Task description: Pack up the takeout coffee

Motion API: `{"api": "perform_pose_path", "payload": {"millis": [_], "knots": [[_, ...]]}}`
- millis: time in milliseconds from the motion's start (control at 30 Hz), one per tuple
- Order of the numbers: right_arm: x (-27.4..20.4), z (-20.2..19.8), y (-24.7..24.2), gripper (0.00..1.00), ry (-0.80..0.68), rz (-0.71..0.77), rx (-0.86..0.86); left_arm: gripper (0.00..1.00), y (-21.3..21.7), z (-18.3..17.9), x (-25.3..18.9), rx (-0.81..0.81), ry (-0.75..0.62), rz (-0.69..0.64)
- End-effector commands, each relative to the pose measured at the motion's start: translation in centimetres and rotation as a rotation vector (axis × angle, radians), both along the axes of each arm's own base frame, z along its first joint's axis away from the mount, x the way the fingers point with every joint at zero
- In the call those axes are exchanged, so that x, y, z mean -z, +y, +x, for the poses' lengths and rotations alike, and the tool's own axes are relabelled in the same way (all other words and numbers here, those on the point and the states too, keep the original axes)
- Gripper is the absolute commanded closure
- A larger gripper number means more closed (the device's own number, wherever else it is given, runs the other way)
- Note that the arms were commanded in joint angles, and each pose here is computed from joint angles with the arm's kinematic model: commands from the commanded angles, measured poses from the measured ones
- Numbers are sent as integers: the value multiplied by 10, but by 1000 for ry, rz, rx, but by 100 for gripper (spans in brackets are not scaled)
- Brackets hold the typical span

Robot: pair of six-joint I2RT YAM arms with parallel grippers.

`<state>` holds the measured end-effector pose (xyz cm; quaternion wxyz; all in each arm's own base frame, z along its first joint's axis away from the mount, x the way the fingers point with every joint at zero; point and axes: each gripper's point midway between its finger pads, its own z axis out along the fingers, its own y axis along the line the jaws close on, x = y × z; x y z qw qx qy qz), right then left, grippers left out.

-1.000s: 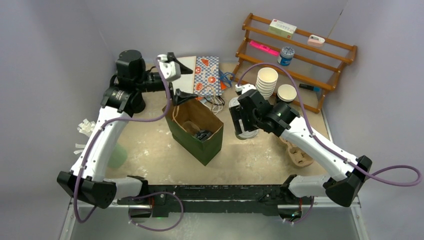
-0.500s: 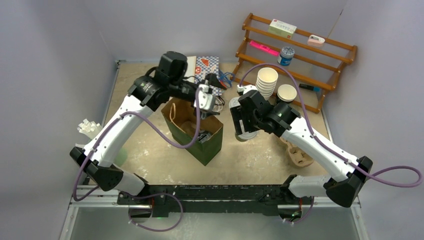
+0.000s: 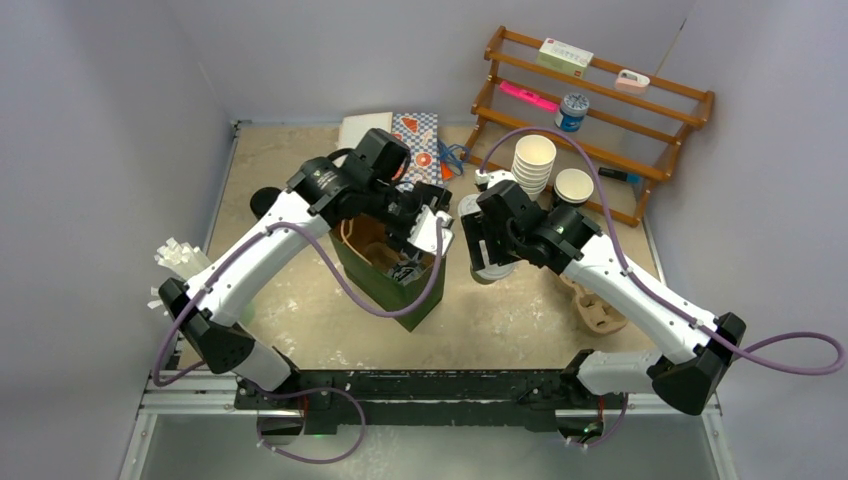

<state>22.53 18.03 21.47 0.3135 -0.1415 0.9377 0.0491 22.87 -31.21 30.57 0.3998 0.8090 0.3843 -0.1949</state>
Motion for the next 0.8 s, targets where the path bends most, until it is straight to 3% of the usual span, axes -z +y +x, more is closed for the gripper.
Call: {"api": "perform_pose_path", "payload": {"millis": [0, 300, 467, 500, 633, 767], "knots": [[-10, -4, -3, 19, -13, 34, 19, 31, 2, 2, 21, 22, -36, 97], [-6, -4, -3, 19, -4, 32, 21, 47, -5, 2, 44, 29, -41, 183], [-5, -4, -2, 20, -4, 32, 22, 94, -4, 3, 47, -5, -47, 207], [-5, -4, -2, 19, -2, 31, 22, 100, -4, 3, 46, -17, -43, 206], [-4, -4, -3, 20, -2, 31, 30, 100, -8, 4, 36, -100, 2, 158], [-3, -4, -2, 20, 3, 37, 34, 100, -12, 30, 24, -437, 130, 89]]}}
